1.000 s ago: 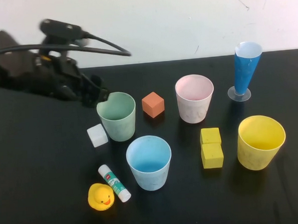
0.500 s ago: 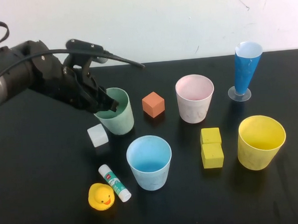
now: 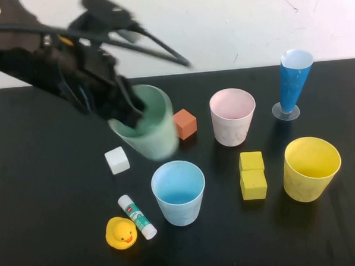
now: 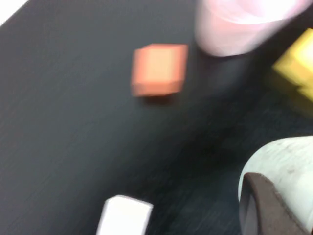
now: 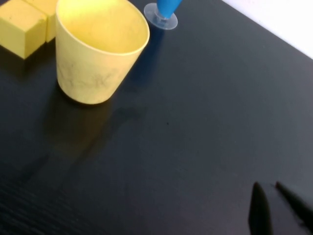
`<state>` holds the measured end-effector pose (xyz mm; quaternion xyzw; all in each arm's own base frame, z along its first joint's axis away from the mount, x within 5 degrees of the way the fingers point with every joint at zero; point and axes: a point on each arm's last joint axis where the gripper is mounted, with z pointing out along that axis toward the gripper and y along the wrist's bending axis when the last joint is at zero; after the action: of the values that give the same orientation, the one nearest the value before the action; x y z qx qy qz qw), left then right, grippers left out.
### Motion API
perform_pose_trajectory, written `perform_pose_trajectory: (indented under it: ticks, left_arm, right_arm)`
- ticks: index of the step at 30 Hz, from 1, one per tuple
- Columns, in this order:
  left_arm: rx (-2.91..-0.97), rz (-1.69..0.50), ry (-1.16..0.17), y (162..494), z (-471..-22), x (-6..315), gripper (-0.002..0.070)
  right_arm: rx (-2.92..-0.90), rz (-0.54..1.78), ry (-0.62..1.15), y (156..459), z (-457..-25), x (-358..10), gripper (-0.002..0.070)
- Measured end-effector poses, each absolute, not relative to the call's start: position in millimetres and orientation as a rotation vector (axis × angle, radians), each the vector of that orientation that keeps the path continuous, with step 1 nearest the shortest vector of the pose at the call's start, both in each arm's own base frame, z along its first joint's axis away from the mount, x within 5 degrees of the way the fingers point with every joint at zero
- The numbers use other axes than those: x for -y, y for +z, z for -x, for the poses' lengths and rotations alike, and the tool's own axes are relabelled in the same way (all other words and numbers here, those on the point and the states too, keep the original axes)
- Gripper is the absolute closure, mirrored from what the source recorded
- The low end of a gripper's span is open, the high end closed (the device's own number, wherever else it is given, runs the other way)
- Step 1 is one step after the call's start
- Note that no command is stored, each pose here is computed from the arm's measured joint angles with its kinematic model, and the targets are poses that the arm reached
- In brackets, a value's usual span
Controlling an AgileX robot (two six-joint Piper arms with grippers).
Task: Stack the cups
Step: Place the green cup on the blue cup
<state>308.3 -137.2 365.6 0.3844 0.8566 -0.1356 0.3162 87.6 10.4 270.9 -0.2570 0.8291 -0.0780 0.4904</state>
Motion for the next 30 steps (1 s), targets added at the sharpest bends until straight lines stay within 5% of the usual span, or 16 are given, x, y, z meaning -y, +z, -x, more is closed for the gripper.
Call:
perform_pose_trajectory:
  ticks: [7, 20, 30]
  left_arm:
    - [-2.202, -1.299, -0.21, 367.2, -252.9, 179.6, 0.0648]
    - [-2.216, -1.266, -0.141, 327.8, -275.7, 195.6, 0.0639]
    - [-2.233, -1.187, -0.156, 327.6, -279.7, 197.4, 0.0354]
  right_arm:
    - [-2.009, 0.617, -0.178, 271.4, -87.7, -11.1, 0.0679]
    - [-1.984, 0.618, -0.141, 273.0, -88.2, -14.1, 0.0679]
    - [-2.012, 0.765, 0.147, 302.9, -92.2, -34.0, 0.0679]
